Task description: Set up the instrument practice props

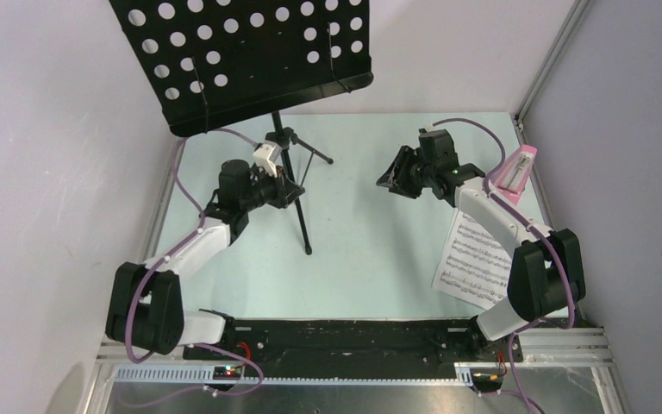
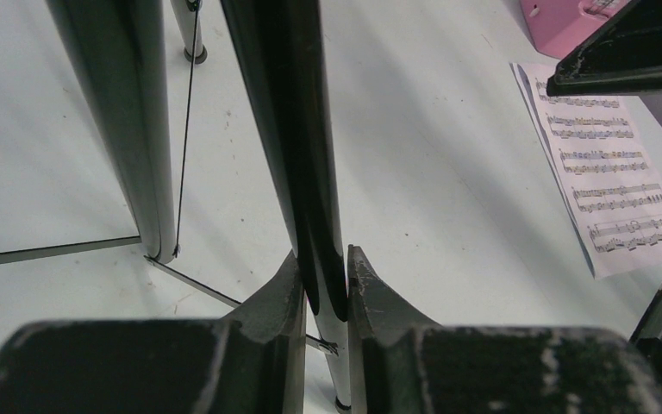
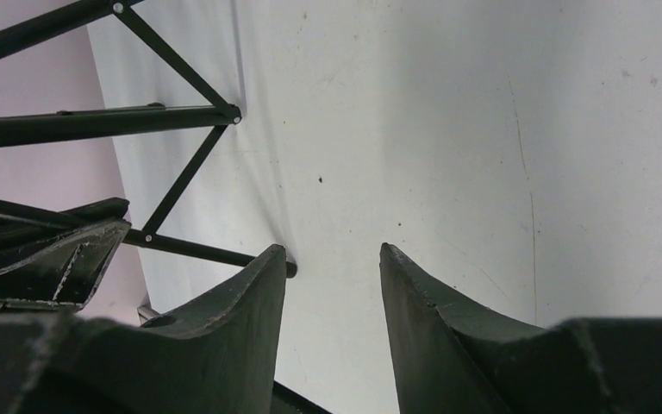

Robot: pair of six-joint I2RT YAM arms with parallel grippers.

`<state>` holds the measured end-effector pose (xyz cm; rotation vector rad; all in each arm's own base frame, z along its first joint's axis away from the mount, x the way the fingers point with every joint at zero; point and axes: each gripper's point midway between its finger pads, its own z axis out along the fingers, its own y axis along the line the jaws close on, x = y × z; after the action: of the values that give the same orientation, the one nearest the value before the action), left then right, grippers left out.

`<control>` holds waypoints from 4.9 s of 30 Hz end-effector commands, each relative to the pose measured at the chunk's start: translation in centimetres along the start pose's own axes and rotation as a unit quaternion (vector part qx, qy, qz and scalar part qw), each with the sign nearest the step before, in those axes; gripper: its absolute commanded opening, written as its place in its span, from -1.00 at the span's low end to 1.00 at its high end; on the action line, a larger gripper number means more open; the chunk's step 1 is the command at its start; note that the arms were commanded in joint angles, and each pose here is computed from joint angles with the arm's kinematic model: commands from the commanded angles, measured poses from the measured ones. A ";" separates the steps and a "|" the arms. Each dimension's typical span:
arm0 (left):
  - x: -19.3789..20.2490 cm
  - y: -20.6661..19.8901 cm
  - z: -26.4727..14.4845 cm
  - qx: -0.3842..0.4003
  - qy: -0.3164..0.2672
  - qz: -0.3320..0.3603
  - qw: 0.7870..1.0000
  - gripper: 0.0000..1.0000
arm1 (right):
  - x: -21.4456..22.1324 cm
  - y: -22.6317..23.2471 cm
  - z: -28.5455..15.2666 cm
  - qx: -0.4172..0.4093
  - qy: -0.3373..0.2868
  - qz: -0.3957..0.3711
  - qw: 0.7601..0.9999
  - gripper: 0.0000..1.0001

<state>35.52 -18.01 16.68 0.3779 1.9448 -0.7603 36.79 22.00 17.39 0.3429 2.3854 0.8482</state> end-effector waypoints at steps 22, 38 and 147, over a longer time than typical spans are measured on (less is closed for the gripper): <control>-2.5 1.9 -1.1 -0.040 -0.007 0.075 0.996 0.39 | -0.7 -19.1 -7.7 0.349 -0.065 0.068 0.932 0.74; -3.6 -2.1 -5.8 -0.015 -0.063 0.054 0.996 0.56 | 1.7 -25.3 -7.1 0.459 0.001 0.001 0.889 0.64; 7.3 -18.5 14.6 0.179 0.180 -0.091 0.963 0.43 | -0.3 -4.7 1.9 0.057 0.018 0.048 0.997 -1.00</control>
<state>31.39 -39.55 9.90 0.5745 2.2727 -1.1684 37.40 18.45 10.62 0.5357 2.5400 0.6870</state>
